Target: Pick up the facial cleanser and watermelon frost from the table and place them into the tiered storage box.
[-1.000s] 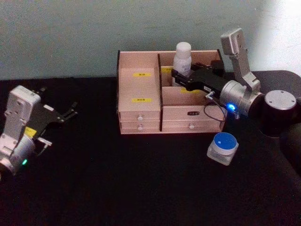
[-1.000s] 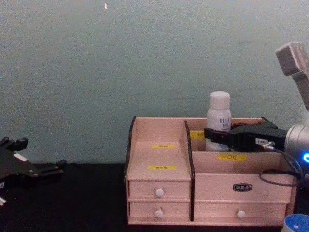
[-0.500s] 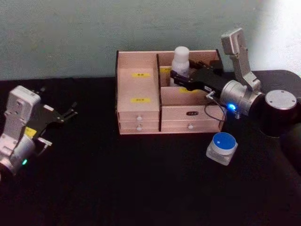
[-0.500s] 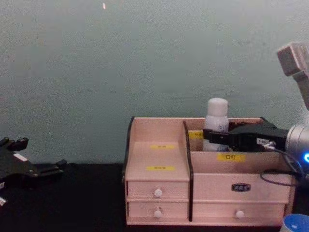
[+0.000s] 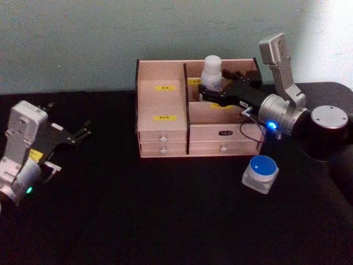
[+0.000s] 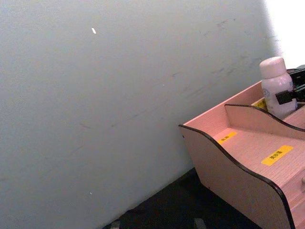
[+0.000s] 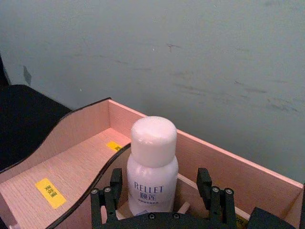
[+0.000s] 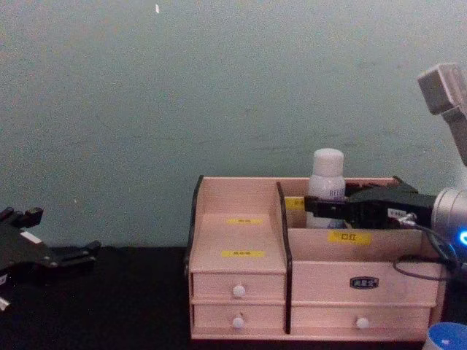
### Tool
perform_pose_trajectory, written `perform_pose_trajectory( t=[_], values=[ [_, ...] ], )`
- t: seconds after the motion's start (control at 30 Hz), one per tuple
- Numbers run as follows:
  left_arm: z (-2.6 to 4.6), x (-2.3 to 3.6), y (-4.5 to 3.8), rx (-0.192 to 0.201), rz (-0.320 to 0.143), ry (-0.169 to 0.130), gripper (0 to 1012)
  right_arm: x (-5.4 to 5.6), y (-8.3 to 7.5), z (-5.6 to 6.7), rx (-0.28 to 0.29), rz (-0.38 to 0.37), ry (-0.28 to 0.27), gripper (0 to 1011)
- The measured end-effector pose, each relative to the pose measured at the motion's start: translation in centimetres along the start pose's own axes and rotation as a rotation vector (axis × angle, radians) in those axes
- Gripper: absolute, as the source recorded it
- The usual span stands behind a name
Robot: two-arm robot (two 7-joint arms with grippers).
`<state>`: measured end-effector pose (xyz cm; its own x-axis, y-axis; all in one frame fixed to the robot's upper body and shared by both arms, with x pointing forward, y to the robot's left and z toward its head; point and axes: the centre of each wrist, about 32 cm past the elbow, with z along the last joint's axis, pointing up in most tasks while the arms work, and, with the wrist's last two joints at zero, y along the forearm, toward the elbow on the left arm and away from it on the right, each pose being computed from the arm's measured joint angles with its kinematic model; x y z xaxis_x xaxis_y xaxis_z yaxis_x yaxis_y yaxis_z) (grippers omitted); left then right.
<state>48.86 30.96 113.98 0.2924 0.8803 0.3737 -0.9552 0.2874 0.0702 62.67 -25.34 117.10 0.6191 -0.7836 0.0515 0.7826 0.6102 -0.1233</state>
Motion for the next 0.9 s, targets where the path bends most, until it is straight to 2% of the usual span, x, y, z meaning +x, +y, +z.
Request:
perform_pose_trajectory(
  t=[0.2,0.43,0.53,0.67,0.77,0.9],
  values=[
    [0.00,0.00,0.00,0.000,0.000,0.000,1001,-0.3,-0.5,0.5,0.027,0.007,-0.016,1000],
    [0.00,0.00,0.00,0.000,0.000,0.000,1001,-0.8,-1.8,1.4,0.071,0.022,-0.021,1000],
    [0.00,0.00,0.00,0.000,0.000,0.000,1001,-1.0,-2.8,1.7,0.084,0.026,-0.019,1000],
    [0.00,0.00,0.00,0.000,0.000,0.000,1001,-1.4,-5.1,1.9,0.096,0.032,-0.021,1000],
    [0.00,0.00,0.00,0.000,0.000,0.000,1001,-1.5,-6.4,1.9,0.094,0.037,-0.022,1000],
    [0.00,0.00,0.00,0.000,0.000,0.000,1001,-1.8,-9.0,1.7,0.077,0.036,-0.017,1000]
  ],
)
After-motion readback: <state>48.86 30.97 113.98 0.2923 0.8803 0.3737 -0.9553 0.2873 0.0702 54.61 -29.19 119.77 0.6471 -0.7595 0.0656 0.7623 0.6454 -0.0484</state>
